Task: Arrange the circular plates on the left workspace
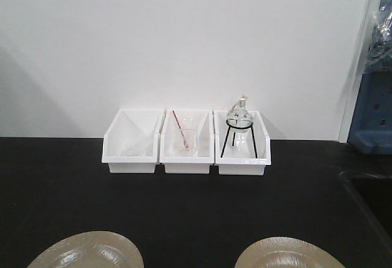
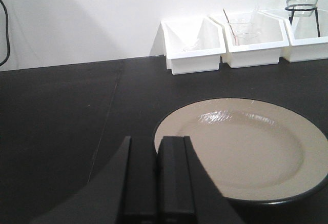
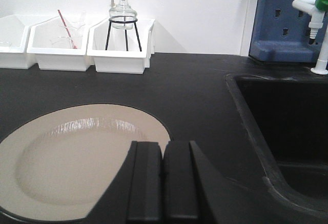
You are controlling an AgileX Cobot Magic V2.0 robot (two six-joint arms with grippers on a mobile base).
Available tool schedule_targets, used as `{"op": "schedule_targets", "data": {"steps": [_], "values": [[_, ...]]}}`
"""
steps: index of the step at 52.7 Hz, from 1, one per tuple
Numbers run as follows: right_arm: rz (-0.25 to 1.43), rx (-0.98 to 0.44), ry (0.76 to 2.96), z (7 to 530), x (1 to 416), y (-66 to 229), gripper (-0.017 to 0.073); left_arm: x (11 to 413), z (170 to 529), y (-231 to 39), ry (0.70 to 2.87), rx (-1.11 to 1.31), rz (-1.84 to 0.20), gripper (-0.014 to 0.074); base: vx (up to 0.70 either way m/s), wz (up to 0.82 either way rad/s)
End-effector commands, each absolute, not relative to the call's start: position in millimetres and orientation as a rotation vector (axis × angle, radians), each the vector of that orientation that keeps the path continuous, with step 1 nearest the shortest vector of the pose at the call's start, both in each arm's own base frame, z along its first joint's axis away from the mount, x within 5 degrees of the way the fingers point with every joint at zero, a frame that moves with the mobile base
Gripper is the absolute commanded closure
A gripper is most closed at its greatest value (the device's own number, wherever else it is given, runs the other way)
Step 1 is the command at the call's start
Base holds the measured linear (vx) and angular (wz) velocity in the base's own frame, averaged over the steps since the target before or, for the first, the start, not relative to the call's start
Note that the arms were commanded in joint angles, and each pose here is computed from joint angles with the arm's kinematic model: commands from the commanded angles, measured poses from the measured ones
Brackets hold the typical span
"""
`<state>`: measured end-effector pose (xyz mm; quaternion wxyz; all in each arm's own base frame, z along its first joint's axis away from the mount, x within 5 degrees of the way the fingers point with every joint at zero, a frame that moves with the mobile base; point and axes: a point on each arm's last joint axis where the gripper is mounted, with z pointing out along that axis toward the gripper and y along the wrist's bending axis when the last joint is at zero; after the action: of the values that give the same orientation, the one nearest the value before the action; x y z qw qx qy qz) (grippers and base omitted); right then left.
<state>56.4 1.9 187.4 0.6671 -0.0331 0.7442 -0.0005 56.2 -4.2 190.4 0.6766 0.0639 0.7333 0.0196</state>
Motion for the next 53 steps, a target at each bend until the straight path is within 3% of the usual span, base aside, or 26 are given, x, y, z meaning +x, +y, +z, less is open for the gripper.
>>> {"op": "schedule_targets", "data": {"steps": [1,11,17,21,27,34,47,53], "values": [[-0.005,-0.082,1.604,189,57,2,0.0564,56,192,-3,1.573,0.123,0.043,0.0594,0.01,0.0],[-0.005,-0.092,1.481,203,56,3,0.0564,55,207,-2,1.454,0.089,0.048,0.0594,0.0,0.0],[-0.001,-0.102,1.199,255,45,5,0.0564,43,257,2,1.165,-0.013,-0.011,0.0594,0.0,0.0],[-0.006,-0.096,1.162,288,41,4,0.0564,37,288,2,1.118,-0.013,-0.018,0.0594,0.0,0.0],[-0.024,-0.102,1.254,334,59,4,0.0564,57,330,-2,1.287,0.021,-0.027,0.0594,0.0,-0.01],[-0.026,-0.106,1.377,369,103,6,0.0564,114,359,-5,1.52,0.033,-0.046,0.0594,0.0,0.01],[-0.015,-0.114,1.514,371,159,10,0.0564,188,357,-13,1.862,0.007,-0.136,0.058,0.0,0.01],[-0.013,-0.114,1.559,364,168,10,0.0564,208,351,-17,1.983,-0.025,-0.208,0.0518,0.0,0.0]]}}
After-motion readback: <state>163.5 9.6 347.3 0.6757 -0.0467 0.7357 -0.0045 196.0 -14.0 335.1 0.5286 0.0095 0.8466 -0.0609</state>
